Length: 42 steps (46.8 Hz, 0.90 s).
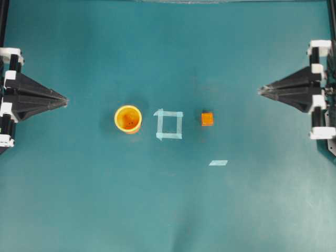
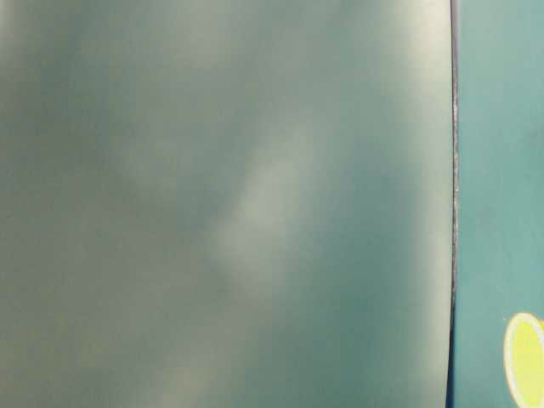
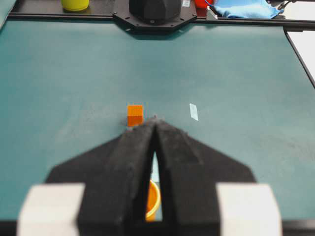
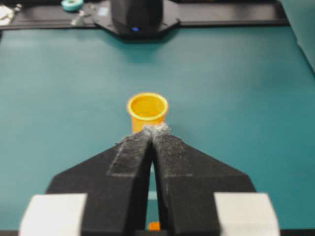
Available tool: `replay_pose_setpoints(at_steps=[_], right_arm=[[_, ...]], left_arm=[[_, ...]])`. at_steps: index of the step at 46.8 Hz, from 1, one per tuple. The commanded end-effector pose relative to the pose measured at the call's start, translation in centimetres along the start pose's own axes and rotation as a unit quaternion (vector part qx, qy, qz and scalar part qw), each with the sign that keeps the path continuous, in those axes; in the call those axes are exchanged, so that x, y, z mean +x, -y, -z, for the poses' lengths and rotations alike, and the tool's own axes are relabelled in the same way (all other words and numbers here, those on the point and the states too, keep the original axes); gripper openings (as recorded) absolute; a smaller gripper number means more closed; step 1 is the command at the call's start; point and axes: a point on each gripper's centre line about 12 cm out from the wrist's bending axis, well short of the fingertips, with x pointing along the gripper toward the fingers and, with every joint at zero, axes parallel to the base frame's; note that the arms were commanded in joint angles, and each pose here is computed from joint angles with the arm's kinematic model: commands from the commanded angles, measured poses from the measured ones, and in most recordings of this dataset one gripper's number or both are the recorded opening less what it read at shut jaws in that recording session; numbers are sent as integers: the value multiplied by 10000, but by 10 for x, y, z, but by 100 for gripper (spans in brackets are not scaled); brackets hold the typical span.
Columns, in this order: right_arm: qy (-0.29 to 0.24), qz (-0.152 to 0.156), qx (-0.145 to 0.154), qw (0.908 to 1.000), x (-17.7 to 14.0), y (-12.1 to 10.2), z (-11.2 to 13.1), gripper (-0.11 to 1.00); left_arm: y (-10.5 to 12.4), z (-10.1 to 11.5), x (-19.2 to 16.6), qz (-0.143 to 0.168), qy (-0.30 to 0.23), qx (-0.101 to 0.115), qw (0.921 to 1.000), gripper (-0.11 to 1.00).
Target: Move the block backward with right arm.
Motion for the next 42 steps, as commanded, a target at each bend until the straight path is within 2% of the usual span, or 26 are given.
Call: replay_pose_setpoints(at_steps=[1, 6, 11, 25, 36, 42], right_arm=[[24, 55, 38, 10000, 9, 2, -10, 18], [-213, 96, 45, 9997, 21, 5, -6, 37], [-466, 100, 47, 9989, 36, 5, 0, 48], [-1184, 109, 45, 9929, 80, 6, 25, 50], [-2009, 115, 45, 9795, 109, 7, 50, 57], [-2249, 118, 47, 9743, 115, 7, 63, 59]], left_arm=[[1, -11, 2, 12, 130, 23, 9999, 0], [1, -11, 2, 19, 122, 23, 9999, 0], [1, -10, 2, 19, 115, 23, 9999, 0], [1, -10, 2, 11, 92, 16, 10000, 0], [1, -10, 2, 19, 84, 16, 10000, 0], [1, -9, 2, 18, 61, 16, 10000, 0]])
